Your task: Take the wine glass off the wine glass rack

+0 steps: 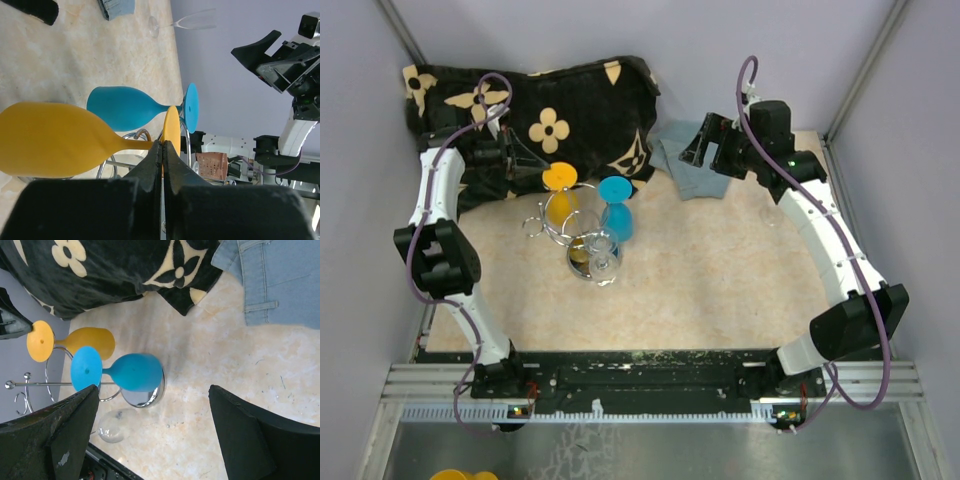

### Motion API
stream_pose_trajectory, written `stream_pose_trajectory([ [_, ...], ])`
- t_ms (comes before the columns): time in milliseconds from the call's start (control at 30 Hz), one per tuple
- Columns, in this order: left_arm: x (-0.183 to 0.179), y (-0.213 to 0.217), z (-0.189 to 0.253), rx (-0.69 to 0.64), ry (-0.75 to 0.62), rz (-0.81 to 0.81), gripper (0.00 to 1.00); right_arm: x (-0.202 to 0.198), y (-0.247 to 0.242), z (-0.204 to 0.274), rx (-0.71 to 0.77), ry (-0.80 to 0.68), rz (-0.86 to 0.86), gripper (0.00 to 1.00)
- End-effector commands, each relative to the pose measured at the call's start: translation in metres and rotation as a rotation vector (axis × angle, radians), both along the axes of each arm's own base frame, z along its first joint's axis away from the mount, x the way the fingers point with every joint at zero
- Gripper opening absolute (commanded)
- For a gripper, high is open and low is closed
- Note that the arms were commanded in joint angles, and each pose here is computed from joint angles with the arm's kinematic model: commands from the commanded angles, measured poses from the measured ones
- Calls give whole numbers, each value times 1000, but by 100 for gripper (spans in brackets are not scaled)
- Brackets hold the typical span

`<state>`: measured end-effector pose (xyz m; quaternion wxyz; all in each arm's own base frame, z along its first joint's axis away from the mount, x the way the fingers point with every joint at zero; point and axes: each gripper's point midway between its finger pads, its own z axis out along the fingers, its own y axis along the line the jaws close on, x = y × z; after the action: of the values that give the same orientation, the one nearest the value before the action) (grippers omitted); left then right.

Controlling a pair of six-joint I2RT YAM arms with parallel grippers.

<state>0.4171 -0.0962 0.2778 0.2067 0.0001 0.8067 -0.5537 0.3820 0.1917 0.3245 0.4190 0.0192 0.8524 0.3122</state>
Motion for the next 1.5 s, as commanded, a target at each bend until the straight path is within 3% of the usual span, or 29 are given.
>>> stream_pose_trajectory([
  [0,2,5,15,-45,-27,14,0,-3,-3,25,13,-91,-1,91],
  [1000,22,34,17,-128,-8,124,0,-3,-4,27,21,-91,-3,92],
  [1467,46,42,56,-71,-161,185,0,-6,-5,31,23,-102,-3,92],
])
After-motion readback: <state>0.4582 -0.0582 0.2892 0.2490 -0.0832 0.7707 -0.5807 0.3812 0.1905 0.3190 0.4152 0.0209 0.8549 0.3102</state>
